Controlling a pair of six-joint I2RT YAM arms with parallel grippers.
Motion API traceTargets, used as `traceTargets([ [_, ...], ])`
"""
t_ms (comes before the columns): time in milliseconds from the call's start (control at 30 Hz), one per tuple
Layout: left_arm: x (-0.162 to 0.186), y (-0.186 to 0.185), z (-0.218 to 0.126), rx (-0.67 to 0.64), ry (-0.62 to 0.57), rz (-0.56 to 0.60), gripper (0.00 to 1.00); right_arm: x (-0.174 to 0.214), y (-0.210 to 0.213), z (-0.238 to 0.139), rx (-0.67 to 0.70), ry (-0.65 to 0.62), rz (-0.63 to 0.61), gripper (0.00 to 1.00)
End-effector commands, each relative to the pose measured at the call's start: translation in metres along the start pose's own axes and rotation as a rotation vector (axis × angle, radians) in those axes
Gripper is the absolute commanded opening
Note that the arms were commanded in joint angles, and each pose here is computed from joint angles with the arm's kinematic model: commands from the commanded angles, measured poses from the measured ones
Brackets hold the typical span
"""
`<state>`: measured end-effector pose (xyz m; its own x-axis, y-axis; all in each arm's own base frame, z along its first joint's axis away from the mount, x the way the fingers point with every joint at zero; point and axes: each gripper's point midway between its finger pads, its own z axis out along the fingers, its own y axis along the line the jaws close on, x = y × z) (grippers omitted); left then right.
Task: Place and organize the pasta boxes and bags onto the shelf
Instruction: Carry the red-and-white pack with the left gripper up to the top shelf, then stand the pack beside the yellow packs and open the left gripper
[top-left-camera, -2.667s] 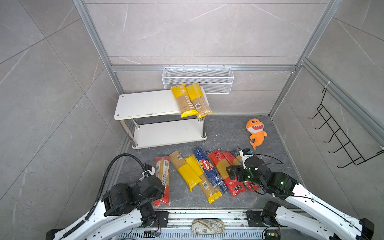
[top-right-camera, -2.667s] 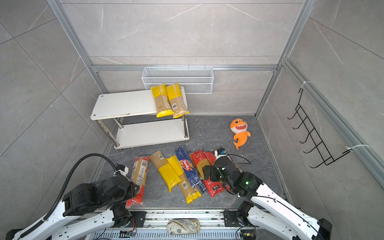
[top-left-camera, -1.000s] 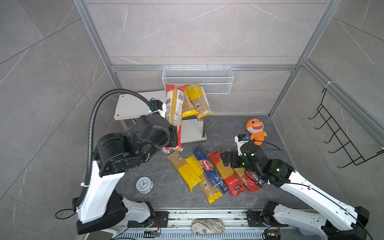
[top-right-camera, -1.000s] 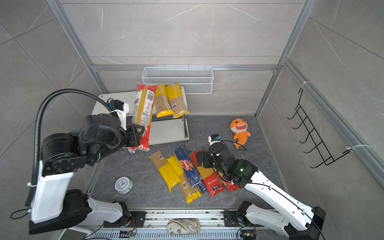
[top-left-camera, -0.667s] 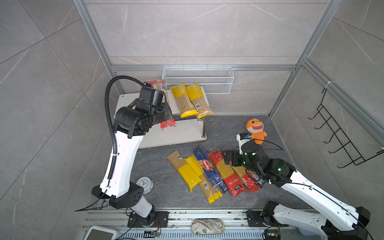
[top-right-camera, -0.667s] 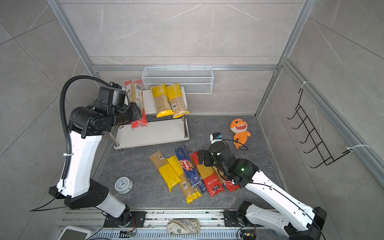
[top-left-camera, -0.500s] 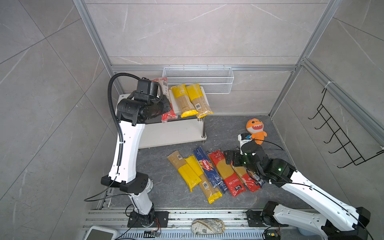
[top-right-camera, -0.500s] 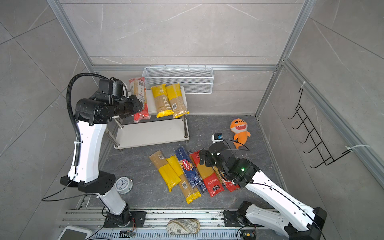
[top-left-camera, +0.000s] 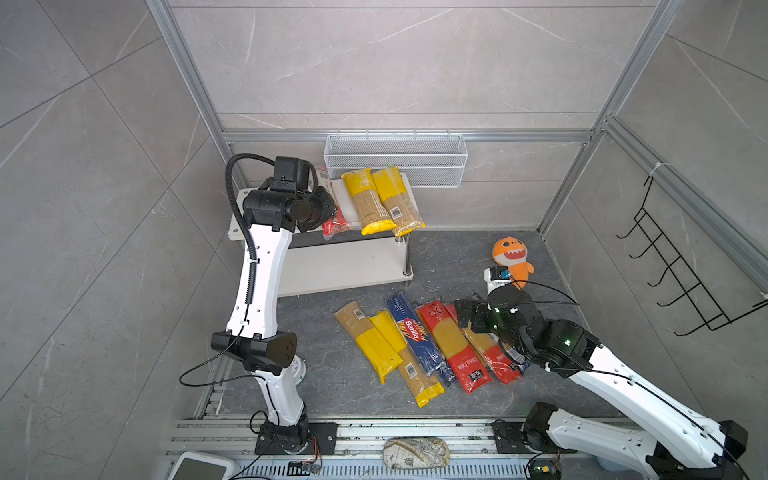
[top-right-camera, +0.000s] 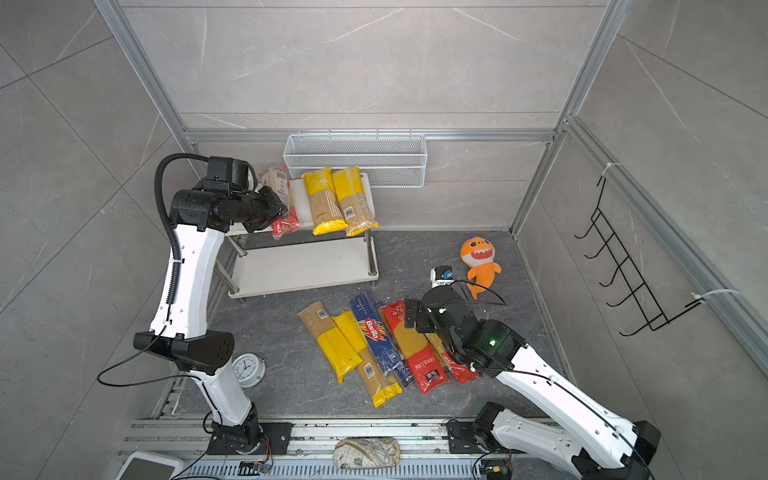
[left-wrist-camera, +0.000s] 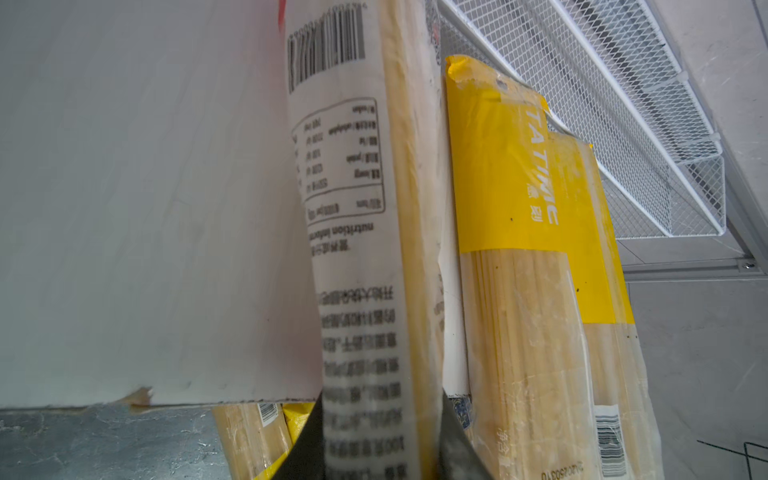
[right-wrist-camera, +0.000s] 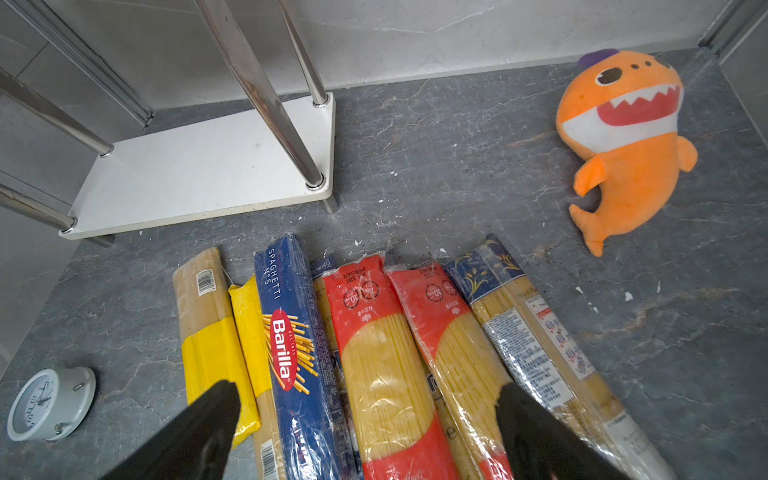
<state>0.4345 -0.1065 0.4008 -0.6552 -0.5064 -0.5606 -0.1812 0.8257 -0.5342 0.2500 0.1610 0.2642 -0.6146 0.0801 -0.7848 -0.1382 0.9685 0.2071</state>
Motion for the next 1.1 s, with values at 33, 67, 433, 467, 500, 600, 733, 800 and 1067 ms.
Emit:
traceTargets([
  [33,-0.042,-0.051,-0.027,0.228,-0.186,0.023,0.03,0.003,-0.004,-0.002,0.017,0.005,-0.016,1.0],
  [67,-0.042,-0.051,-0.025,0.233,-0.183,0.015,0.03,0.004,-0.005,-0.002,0.019,0.008,-0.017,1.0],
  [433,-0.029,-0.052,-0.01,0.247,-0.102,0.02,0.33,0.005,-0.007,-0.004,0.022,0.008,-0.019,1.0],
  [467,-0.028,-0.053,-0.009,0.25,-0.098,0.023,0.39,0.005,-0.007,-0.004,0.022,0.01,-0.018,1.0],
  [500,-0.027,-0.053,-0.008,0.251,-0.093,0.023,0.44,0.006,-0.007,-0.004,0.021,0.012,-0.019,1.0],
  [600,-0.025,-0.05,-0.006,0.24,-0.077,0.023,0.58,0.006,-0.008,-0.004,0.022,0.013,-0.018,1.0],
  [733,-0.021,-0.043,-0.005,0.208,-0.066,0.027,0.66,0.007,-0.009,-0.006,0.02,0.013,-0.015,1.0],
  [800,-0.019,-0.041,-0.007,0.196,-0.064,0.032,0.66,0.007,-0.01,-0.007,0.02,0.012,-0.013,1.0],
  [1067,-0.01,-0.024,-0.004,0.134,-0.024,0.023,0.34,0.007,-0.01,-0.01,0.016,0.013,-0.006,1.0],
])
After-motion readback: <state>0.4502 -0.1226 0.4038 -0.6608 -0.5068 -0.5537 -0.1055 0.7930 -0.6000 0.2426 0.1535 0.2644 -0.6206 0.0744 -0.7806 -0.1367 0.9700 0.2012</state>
